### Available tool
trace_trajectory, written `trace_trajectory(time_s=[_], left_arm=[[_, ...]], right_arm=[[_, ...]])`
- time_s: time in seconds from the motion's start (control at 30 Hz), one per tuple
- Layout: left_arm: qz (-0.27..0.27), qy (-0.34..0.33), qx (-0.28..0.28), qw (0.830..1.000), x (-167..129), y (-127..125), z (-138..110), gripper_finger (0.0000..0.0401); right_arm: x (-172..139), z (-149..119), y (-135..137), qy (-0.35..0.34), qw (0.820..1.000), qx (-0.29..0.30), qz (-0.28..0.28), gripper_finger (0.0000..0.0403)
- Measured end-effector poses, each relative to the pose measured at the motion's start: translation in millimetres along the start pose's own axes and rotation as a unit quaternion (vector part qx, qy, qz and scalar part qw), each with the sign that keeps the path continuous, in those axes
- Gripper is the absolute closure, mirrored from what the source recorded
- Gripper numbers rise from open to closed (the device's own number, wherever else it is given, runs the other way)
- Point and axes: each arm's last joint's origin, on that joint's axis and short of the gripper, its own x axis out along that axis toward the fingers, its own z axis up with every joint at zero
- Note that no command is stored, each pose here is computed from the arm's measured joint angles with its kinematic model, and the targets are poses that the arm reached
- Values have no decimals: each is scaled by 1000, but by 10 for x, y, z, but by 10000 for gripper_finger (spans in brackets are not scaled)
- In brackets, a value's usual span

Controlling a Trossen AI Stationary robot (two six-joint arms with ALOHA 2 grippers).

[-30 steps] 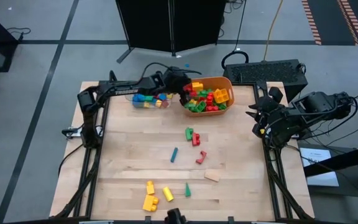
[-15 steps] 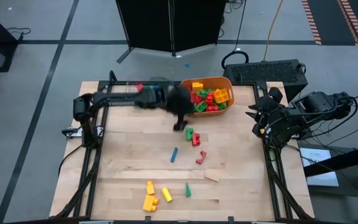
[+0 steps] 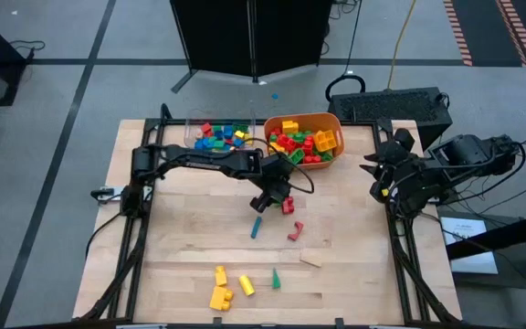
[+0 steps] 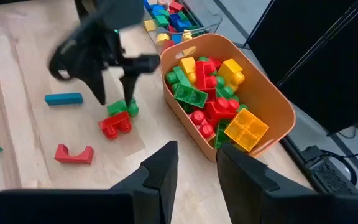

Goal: Sort blocks by size
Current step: Put the big green game piece into the orange bin

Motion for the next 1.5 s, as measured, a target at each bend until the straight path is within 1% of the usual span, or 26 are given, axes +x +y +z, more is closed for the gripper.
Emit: trace_trajectory(time_s=[0.1,0.23,0.4,0.5,0.6,0.7,0.8,0.87,0.93,0.97,1.03,1.17,1.27,1.43,1.5], left_arm=[[-12,10,21,1000,104,-16,-56,144],[-27,22,20,999,223,-37,-124,144],[-35,29,47,998,361,-32,-212,144],[-35,40,42,998,427,-14,-278,144],[-25,53,34,998,475,18,-337,144],[-18,64,16,998,470,48,-380,144],[-7,75,-16,997,457,92,-437,144],[10,97,-48,994,452,104,-464,144],[42,130,-87,987,457,113,-489,144],[49,138,-114,983,465,107,-507,144],[59,147,-144,977,459,107,-515,145],[64,145,-190,969,459,101,-517,145],[63,147,-211,964,466,71,-487,151],[48,169,-239,955,423,36,-381,174],[40,175,-241,954,394,34,-327,187]], right_arm=[[0,6,12,2,1000,4,11,298],[-1,9,17,2,1000,7,17,298],[0,8,20,5,1000,6,20,298],[-1,7,19,6,1000,6,21,298],[-1,6,19,6,1000,4,21,298],[-1,6,19,6,1000,2,21,298],[-1,6,19,6,1000,3,21,298],[-1,6,19,7,1000,3,22,298],[-1,6,19,7,1000,4,22,298],[-1,6,19,7,1000,4,22,298],[-1,6,19,7,1000,4,22,298],[-1,6,19,7,1000,3,21,298],[0,6,19,7,1000,4,21,298],[0,6,19,6,1000,4,21,298],[0,6,19,6,1000,4,21,298]])
